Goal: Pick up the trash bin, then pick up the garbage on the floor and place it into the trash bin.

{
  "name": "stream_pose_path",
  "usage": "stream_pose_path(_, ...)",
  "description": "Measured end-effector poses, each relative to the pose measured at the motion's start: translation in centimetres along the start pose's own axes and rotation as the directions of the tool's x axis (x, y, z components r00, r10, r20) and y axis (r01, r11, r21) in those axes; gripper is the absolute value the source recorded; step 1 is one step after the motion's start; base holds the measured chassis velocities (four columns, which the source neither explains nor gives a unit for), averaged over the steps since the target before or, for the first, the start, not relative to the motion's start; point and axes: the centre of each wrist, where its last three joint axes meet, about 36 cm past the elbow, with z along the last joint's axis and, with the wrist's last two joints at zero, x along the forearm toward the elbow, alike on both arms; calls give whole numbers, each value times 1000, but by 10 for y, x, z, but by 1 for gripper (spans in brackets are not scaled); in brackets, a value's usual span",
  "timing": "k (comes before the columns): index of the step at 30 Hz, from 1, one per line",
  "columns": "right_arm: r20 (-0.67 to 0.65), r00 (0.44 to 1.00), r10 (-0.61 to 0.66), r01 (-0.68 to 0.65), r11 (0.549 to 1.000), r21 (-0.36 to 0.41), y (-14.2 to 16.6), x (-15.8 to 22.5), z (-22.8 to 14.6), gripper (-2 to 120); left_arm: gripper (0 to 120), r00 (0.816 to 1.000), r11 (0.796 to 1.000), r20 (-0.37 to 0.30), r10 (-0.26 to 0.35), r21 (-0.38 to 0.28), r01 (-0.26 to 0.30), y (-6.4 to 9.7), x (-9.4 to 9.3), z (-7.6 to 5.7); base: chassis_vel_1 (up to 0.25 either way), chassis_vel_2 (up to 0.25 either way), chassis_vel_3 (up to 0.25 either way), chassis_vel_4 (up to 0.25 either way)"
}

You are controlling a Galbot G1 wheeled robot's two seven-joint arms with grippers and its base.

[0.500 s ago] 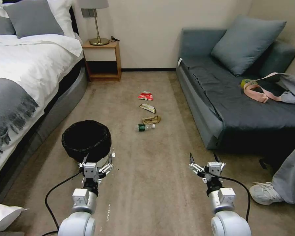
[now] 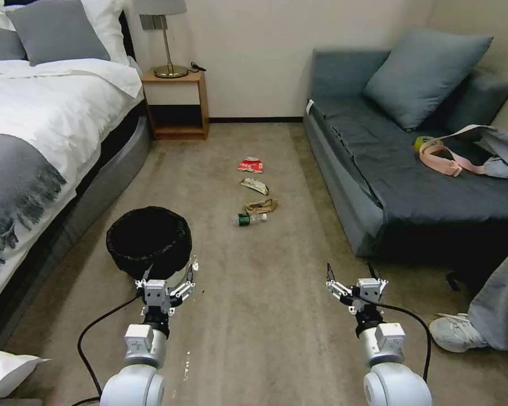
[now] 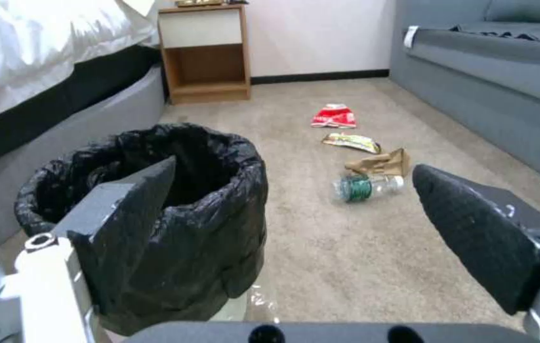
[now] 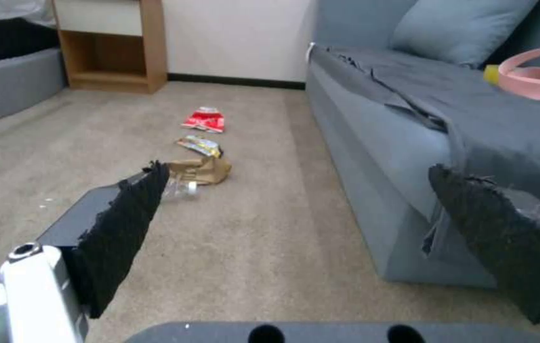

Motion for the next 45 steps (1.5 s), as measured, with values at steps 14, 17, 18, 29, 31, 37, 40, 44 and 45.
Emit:
stream_pose_path(14, 0, 1000, 0, 0, 1000, 0, 0, 0, 0, 100, 100, 1000, 1000, -1, 0, 0, 0, 0, 0, 0, 0, 0, 0, 0)
stream_pose_path(17, 0, 1000, 0, 0, 1000, 0, 0, 0, 0, 100, 100, 1000, 1000, -1, 0, 0, 0, 0, 0, 0, 0, 0, 0, 0)
stream_pose_path(18, 0, 1000, 0, 0, 1000, 0, 0, 0, 0, 100, 100, 1000, 1000, -1, 0, 0, 0, 0, 0, 0, 0, 0, 0, 0)
stream_pose_path(29, -2, 1000, 0, 0, 1000, -1, 0, 0, 0, 100, 100, 1000, 1000, -3, 0, 1, 0, 0, 0, 0, 0, 0, 0, 0)
stream_pose_path(31, -7, 1000, -1, 0, 1000, -3, 0, 0, 0, 100, 100, 1000, 1000, -8, -3, 1, 3, 2, 0, 0, 0, 0, 0, 0)
stream_pose_path(37, -111, 994, -16, 10, 998, -57, 5, 4, -9, 100, 100, 986, 993, -129, -107, 28, 111, 39, -11, -10, 0, 0, 0, 0)
stream_pose_path(40, -174, 984, -32, 16, 996, -90, 8, 7, -15, 100, 100, 970, 986, -187, -152, 42, 163, 57, -16, -16, 0, 0, 0, 0)
stream_pose_path(44, -301, 951, -77, 30, 987, -157, 13, 12, -27, 100, 100, 930, 967, -287, -229, 44, 252, 91, -29, -29, 0, 0, 0, 0)
stream_pose_path(45, -325, 941, -89, 35, 985, -171, 15, 13, -29, 100, 100, 932, 967, -279, -232, 39, 253, 93, -37, -34, 0, 0, 0, 0)
